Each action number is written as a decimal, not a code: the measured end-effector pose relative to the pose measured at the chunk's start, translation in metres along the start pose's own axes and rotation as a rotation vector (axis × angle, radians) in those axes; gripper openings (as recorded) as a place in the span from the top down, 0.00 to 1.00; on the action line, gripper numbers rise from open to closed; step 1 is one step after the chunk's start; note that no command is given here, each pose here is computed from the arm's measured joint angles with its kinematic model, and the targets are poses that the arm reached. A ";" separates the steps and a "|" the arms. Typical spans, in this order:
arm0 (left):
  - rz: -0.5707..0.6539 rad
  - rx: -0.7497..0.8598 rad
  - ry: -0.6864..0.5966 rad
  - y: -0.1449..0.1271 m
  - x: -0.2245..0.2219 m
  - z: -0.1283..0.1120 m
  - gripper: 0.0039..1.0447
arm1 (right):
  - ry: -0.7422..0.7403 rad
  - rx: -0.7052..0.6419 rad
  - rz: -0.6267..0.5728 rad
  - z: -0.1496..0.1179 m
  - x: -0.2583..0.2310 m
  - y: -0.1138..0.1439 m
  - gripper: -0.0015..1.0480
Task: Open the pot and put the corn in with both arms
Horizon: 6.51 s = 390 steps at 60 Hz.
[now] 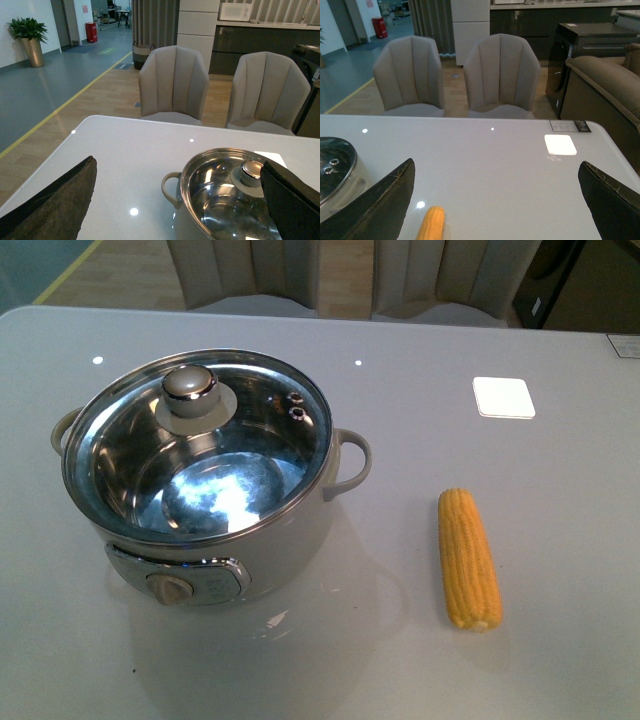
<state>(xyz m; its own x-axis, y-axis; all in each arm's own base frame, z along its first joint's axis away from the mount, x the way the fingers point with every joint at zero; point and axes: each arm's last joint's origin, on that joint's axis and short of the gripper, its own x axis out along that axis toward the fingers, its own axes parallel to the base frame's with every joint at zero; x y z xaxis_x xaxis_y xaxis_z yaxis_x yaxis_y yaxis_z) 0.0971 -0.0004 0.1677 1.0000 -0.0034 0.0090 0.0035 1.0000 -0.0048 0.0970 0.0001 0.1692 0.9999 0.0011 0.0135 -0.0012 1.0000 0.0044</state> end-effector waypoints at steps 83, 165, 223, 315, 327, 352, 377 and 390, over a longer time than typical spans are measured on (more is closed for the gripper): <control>-0.258 -0.052 0.340 -0.063 0.114 -0.026 0.07 | 0.000 0.000 0.000 0.000 0.000 0.000 0.09; -0.462 0.062 0.520 -0.106 0.225 -0.060 0.07 | -0.001 0.000 0.000 0.000 0.000 0.000 0.09; -0.383 -0.003 0.648 -0.098 0.234 -0.078 0.07 | -0.001 0.000 0.000 0.000 0.000 0.000 0.09; -0.348 0.066 0.576 -0.100 0.231 -0.043 0.53 | -0.001 0.000 0.000 0.000 0.000 0.000 0.09; -0.348 0.062 0.553 -0.098 0.229 -0.029 0.53 | -0.001 0.000 0.000 0.000 0.000 0.000 0.09; -0.288 0.032 0.458 -0.047 0.207 0.007 0.53 | -0.001 0.000 0.000 0.000 0.000 0.000 0.09; -0.115 -0.013 0.471 0.051 0.171 -0.012 0.51 | -0.001 0.000 0.000 0.000 0.000 0.000 0.09; 0.030 -0.033 0.467 0.105 0.161 -0.025 0.50 | -0.001 0.000 0.000 0.000 0.000 0.000 0.09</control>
<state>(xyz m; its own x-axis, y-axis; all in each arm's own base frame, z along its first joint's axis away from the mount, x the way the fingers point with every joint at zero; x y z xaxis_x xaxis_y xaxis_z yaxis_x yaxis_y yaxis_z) 0.2586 0.1039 0.1438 0.8968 0.0159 -0.4422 -0.0325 0.9990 -0.0300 0.0970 0.0002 0.1692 0.9999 0.0015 0.0143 -0.0016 1.0000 0.0044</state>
